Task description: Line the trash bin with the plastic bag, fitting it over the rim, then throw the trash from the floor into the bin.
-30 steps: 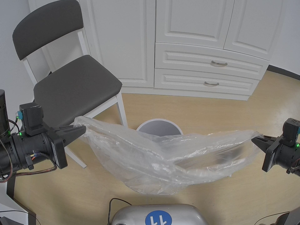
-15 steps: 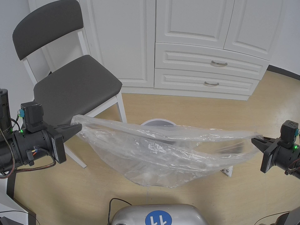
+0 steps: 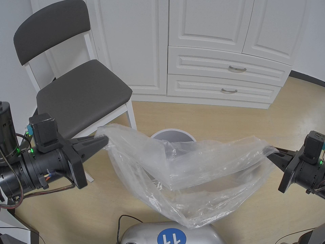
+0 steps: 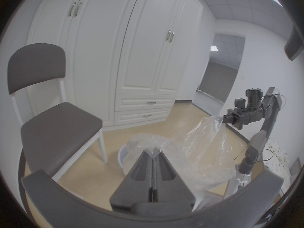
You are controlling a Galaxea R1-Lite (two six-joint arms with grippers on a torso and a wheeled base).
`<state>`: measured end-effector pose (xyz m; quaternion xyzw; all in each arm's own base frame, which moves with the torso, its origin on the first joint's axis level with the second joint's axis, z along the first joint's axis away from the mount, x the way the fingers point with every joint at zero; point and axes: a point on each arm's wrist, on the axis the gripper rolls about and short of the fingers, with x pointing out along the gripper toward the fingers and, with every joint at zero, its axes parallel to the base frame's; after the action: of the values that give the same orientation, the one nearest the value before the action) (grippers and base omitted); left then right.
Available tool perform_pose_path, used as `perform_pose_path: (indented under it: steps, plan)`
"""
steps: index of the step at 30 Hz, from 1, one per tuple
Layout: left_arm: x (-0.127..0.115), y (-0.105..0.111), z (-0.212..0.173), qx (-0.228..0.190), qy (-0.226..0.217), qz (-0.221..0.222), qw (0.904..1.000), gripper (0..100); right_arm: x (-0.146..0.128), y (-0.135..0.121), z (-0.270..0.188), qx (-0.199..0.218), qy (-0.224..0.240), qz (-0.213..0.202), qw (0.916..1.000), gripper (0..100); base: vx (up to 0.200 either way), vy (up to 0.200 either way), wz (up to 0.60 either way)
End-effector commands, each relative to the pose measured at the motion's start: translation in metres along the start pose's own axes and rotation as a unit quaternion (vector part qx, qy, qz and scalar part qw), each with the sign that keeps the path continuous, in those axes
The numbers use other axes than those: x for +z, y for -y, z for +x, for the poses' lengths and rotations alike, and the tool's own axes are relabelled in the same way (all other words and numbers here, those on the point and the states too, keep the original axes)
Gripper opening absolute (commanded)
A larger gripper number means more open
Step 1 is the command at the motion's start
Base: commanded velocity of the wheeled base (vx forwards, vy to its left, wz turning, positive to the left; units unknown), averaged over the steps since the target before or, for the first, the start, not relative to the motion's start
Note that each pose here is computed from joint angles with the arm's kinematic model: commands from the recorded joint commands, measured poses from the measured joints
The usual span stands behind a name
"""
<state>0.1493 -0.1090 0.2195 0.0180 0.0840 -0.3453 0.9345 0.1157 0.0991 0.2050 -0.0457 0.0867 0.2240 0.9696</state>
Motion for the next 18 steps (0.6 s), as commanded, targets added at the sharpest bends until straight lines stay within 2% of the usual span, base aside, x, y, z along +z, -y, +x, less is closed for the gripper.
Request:
perform_pose_path:
  steps: [1,2,6,14,18]
  plan:
    - [-0.018,0.019,0.013,-0.051,-0.01,-0.003,0.9986,0,-0.012,-0.01,0.009,0.042,0.003,0.002,0.9991,0,0.0,0.0,0.0]
    - [-0.019,0.027,0.016,-0.071,0.006,-0.009,0.9974,0,-0.014,-0.013,0.012,0.053,0.018,0.011,0.9984,0,0.0,0.0,0.0]
    - [-0.018,0.037,0.018,-0.096,0.038,-0.018,0.9945,0,-0.017,-0.023,0.018,0.082,0.046,0.029,0.9951,0,0.0,0.0,0.0]
    - [-0.019,0.039,0.022,-0.101,0.045,-0.027,0.9935,0,-0.025,-0.032,0.028,0.094,0.055,0.038,0.9934,0,0.0,0.0,0.0]
    - [-0.016,0.04,0.026,-0.106,0.063,-0.057,0.9907,0,-0.025,-0.032,0.029,0.094,0.056,0.038,0.9932,0,0.0,0.0,0.0]
